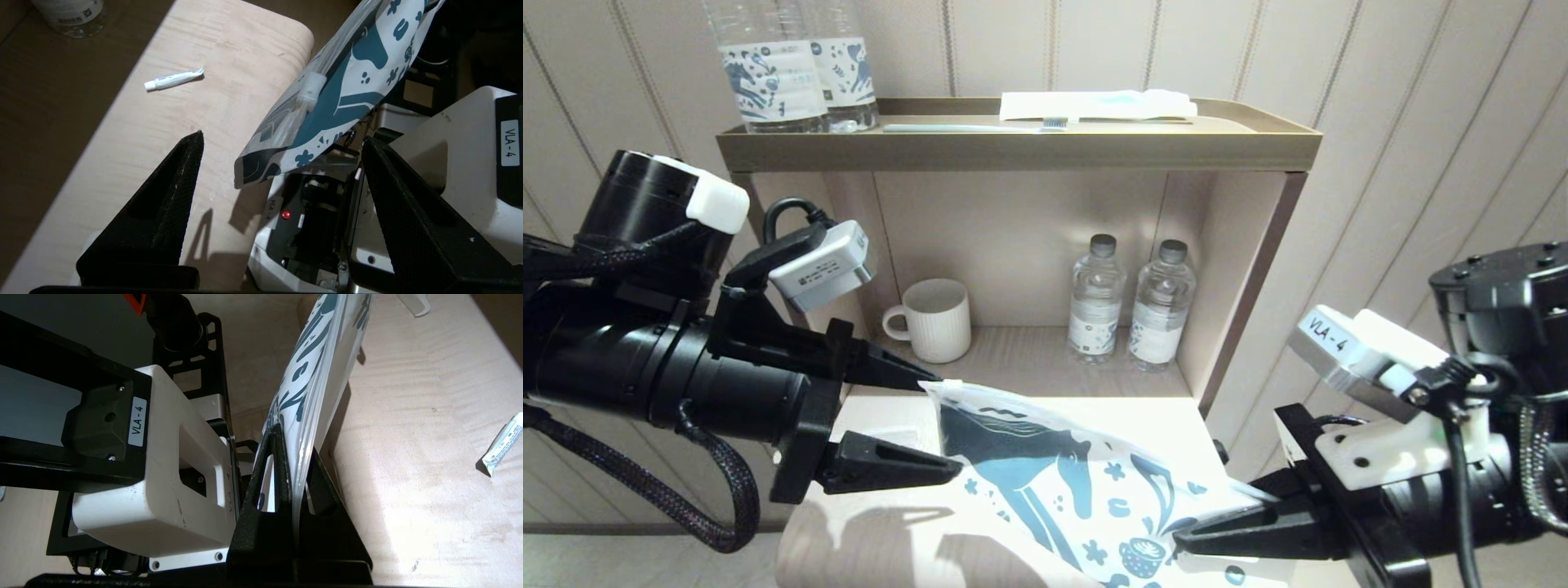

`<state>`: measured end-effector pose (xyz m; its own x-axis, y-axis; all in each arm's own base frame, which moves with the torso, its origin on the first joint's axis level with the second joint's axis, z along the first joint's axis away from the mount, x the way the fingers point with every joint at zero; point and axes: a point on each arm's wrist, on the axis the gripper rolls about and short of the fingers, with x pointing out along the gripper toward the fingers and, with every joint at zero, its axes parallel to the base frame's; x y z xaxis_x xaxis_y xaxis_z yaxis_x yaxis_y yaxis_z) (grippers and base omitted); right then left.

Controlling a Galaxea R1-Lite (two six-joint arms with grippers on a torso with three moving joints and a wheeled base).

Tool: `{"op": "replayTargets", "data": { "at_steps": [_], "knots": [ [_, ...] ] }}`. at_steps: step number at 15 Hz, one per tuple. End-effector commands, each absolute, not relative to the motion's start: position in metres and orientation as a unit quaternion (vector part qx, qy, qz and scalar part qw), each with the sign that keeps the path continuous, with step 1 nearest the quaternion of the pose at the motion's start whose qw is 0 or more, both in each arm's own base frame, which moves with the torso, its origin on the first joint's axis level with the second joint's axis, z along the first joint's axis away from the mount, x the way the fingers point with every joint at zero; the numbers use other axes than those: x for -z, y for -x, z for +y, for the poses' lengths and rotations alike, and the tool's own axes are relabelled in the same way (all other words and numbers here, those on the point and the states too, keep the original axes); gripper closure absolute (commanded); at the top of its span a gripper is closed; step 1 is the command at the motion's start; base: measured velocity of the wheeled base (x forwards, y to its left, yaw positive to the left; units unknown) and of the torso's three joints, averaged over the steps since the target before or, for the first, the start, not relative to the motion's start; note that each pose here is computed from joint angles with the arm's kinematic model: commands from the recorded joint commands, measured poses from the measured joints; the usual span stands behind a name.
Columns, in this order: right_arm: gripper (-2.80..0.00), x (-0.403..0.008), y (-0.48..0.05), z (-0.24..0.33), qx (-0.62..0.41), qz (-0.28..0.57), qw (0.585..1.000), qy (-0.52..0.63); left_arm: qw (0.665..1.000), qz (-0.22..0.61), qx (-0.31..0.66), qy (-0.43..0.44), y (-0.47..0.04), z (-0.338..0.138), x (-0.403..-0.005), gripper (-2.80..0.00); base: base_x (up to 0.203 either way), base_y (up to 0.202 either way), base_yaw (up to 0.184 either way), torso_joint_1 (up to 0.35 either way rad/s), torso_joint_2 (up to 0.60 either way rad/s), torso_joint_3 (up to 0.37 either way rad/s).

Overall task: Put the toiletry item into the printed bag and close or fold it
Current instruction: Open the storage bag

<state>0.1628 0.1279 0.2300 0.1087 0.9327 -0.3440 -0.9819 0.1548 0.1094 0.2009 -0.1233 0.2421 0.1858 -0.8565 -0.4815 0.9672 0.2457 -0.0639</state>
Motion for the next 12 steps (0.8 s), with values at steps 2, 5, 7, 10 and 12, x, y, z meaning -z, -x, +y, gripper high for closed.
{"op": "replayTargets", "data": {
  "at_steps": [2, 5, 7, 10, 12],
  "knots": [
    [0.00, -0.232, -0.160, 0.131, -0.656, 0.164, 0.733, 0.075, 0.754, 0.225, 0.605, -0.122, -0.205, -0.124, -0.237, -2.80, 0.000, 0.000, 0.000, 0.000, 0.00, 0.000],
    [0.00, -0.230, -0.161, 0.135, -0.660, 0.170, 0.728, 0.075, 0.746, 0.221, 0.617, -0.115, -0.208, -0.127, -0.237, -2.80, 0.000, 0.000, 0.000, 0.000, 0.00, 0.000],
    [0.00, -0.228, -0.160, 0.137, -0.662, 0.174, 0.725, 0.075, 0.744, 0.221, 0.619, -0.114, -0.210, -0.128, -0.237, -2.80, 0.000, 0.000, 0.000, 0.000, 0.00, 0.000],
    [0.00, -0.229, -0.163, 0.140, -0.663, 0.174, 0.724, 0.075, 0.737, 0.221, 0.630, -0.109, -0.210, -0.128, -0.235, -2.80, 0.000, 0.000, 0.000, 0.000, 0.00, 0.000],
    [0.00, -0.228, -0.164, 0.142, -0.665, 0.175, 0.722, 0.076, 0.734, 0.218, 0.633, -0.115, -0.211, -0.129, -0.233, -2.80, 0.000, 0.000, 0.000, 0.000, 0.00, 0.000]
  ]
}}
